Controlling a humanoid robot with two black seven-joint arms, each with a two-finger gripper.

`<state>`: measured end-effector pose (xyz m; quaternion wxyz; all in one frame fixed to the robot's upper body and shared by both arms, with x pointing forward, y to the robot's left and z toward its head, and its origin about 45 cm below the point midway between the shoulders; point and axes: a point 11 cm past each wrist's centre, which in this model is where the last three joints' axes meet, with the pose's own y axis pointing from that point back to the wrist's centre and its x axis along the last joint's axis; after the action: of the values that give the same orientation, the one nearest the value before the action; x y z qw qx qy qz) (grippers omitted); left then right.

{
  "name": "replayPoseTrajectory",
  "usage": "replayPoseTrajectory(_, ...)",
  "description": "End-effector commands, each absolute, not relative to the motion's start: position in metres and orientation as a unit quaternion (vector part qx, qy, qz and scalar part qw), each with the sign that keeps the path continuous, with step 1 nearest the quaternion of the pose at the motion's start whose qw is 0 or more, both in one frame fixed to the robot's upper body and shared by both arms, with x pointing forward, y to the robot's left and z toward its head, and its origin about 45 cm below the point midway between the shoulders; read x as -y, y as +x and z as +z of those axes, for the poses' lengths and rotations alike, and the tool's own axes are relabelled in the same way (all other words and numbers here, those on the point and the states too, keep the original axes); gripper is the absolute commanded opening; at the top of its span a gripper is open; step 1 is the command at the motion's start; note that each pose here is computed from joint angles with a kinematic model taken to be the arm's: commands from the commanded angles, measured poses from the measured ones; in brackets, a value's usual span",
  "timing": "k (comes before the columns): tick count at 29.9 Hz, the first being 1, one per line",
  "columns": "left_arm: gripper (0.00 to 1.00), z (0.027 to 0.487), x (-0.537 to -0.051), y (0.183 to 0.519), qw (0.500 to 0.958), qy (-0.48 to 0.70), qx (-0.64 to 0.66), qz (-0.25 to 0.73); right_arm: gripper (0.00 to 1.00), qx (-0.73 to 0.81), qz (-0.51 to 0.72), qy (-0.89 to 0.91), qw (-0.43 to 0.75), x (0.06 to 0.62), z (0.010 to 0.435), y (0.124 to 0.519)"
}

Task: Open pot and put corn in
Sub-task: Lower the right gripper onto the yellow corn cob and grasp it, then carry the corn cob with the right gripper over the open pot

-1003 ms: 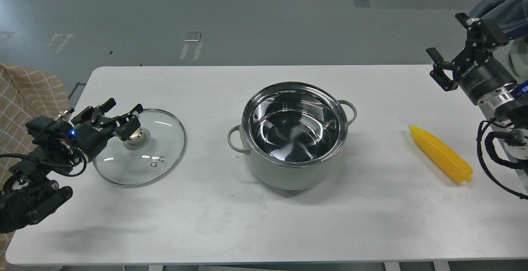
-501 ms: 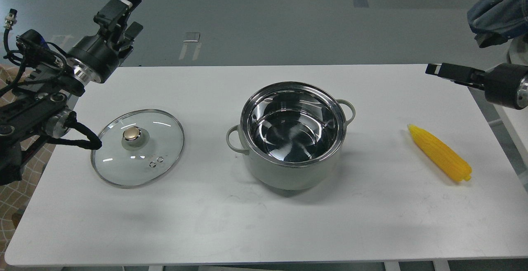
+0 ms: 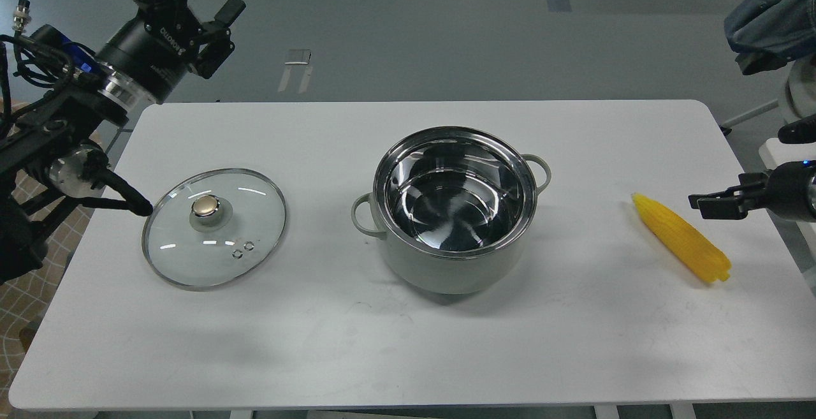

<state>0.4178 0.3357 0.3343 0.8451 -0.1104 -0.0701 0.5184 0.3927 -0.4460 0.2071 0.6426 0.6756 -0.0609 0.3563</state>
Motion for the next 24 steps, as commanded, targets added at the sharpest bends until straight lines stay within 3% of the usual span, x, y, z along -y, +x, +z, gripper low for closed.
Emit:
replayPoseTrajectory(1, 0.92, 0.336, -0.333, 0.417, 0.847, -0.113, 0.071, 0.515, 1.0, 0.031, 0.366, 0.663, 0.652, 0.445, 0.188, 0.39)
replayPoseTrajectory(11, 0.92, 0.34, -0.334, 0.415, 0.846, -0.118, 0.073, 0.514, 0.9, -0.004, 0.383, 0.649, 0.657, 0.424, 0.155, 0.399)
replayPoseTrajectory(14, 0.92, 0.343, -0.334, 0.415, 0.846, -0.121, 0.075, 0.514, 0.68, -0.019, 0.379, 0.649, 0.659, 0.419, 0.144, 0.396)
replayPoseTrajectory(15, 0.92, 0.343, -0.333, 0.415, 0.847, -0.122, 0.075, 0.512, 0.55, -0.023, 0.378, 0.649, 0.66, 0.418, 0.142, 0.395)
replayPoseTrajectory(18, 0.92, 0.342, -0.333, 0.414, 0.847, -0.122, 0.075, 0.513, 0.42, -0.028, 0.372, 0.647, 0.665, 0.422, 0.137, 0.391)
replayPoseTrajectory(21, 0.92, 0.341, -0.333, 0.414, 0.847, -0.122, 0.074, 0.512, 0.24, -0.03, 0.372, 0.648, 0.664, 0.422, 0.135, 0.39)
replayPoseTrajectory(22, 0.92, 0.341, -0.333, 0.414, 0.847, -0.122, 0.074, 0.512, 0.24, -0.03, 0.372, 0.648, 0.664, 0.422, 0.135, 0.39)
replayPoseTrajectory(24, 0.92, 0.341, -0.333, 0.413, 0.847, -0.121, 0.073, 0.513, 0.08, -0.026, 0.377, 0.648, 0.662, 0.421, 0.139, 0.392)
